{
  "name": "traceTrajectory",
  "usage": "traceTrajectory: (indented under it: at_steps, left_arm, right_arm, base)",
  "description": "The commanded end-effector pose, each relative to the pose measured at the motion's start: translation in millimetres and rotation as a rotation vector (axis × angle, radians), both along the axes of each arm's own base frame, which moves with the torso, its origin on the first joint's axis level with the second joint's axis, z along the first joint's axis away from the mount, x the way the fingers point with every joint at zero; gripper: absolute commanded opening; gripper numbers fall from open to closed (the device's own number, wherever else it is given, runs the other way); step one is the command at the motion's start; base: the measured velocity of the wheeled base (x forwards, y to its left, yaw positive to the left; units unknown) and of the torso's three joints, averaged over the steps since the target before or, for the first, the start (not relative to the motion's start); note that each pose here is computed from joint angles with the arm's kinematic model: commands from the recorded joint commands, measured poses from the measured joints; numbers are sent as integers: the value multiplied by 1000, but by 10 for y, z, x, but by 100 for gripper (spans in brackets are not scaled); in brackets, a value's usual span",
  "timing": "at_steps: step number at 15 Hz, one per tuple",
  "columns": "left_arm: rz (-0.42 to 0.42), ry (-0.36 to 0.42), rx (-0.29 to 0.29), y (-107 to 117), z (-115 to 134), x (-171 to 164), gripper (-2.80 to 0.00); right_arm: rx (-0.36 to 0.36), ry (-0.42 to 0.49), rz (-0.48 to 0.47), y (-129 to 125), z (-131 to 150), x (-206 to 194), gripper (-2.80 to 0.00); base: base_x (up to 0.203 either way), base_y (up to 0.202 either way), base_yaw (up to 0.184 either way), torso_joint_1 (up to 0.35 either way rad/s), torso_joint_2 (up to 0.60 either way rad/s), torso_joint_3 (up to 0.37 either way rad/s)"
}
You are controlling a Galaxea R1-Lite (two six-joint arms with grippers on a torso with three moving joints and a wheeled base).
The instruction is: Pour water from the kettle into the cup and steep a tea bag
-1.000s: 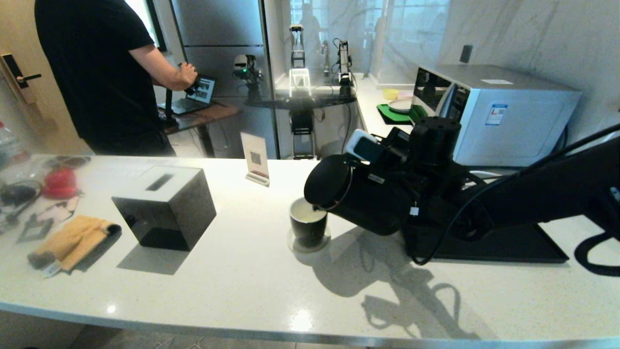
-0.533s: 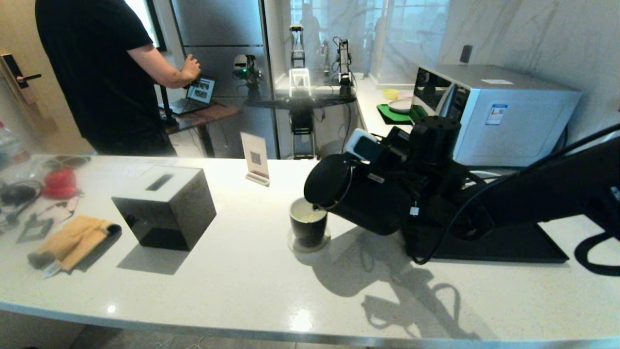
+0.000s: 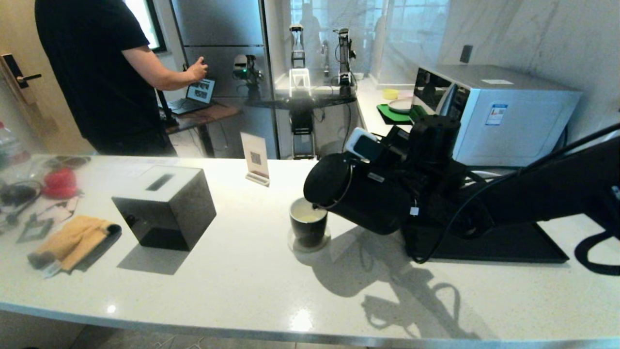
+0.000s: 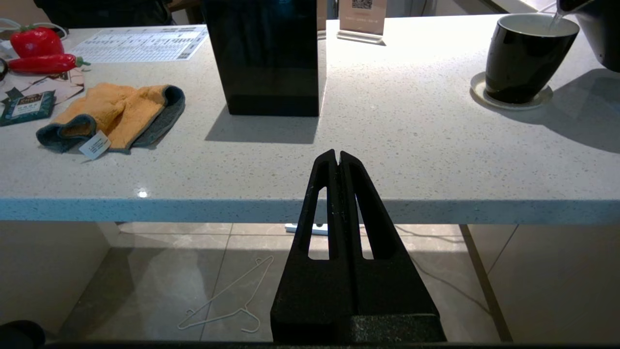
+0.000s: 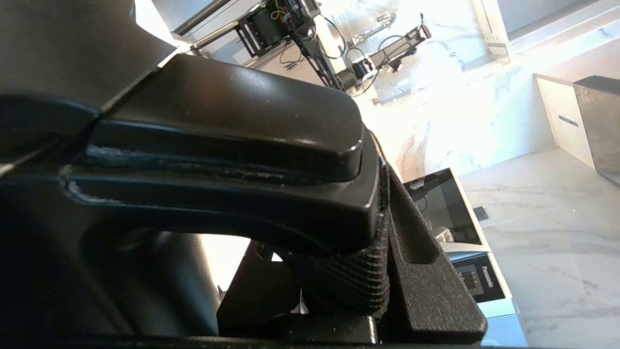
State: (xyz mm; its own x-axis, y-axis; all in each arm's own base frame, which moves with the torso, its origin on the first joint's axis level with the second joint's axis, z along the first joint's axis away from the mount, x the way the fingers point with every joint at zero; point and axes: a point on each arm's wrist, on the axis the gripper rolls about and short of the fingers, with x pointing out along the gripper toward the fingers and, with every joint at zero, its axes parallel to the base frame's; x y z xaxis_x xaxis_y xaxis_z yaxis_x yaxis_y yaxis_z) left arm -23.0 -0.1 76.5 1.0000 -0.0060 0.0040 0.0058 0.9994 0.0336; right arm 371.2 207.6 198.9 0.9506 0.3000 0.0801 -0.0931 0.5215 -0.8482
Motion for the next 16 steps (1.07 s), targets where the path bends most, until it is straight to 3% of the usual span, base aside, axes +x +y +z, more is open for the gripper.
traceTrajectory:
  at_steps: [1, 16]
  left_arm:
    - [0, -1, 0, 0, 0, 0, -280]
    - [0, -1, 0, 0, 0, 0, -280]
  right_arm:
    - [-2, -6, -2, -3, 8, -3, -280]
    - [-27, -17, -4, -2, 18, -6, -280]
  base:
    - [0, 0, 0, 0, 0, 0]
    - [0, 0, 0, 0, 0, 0]
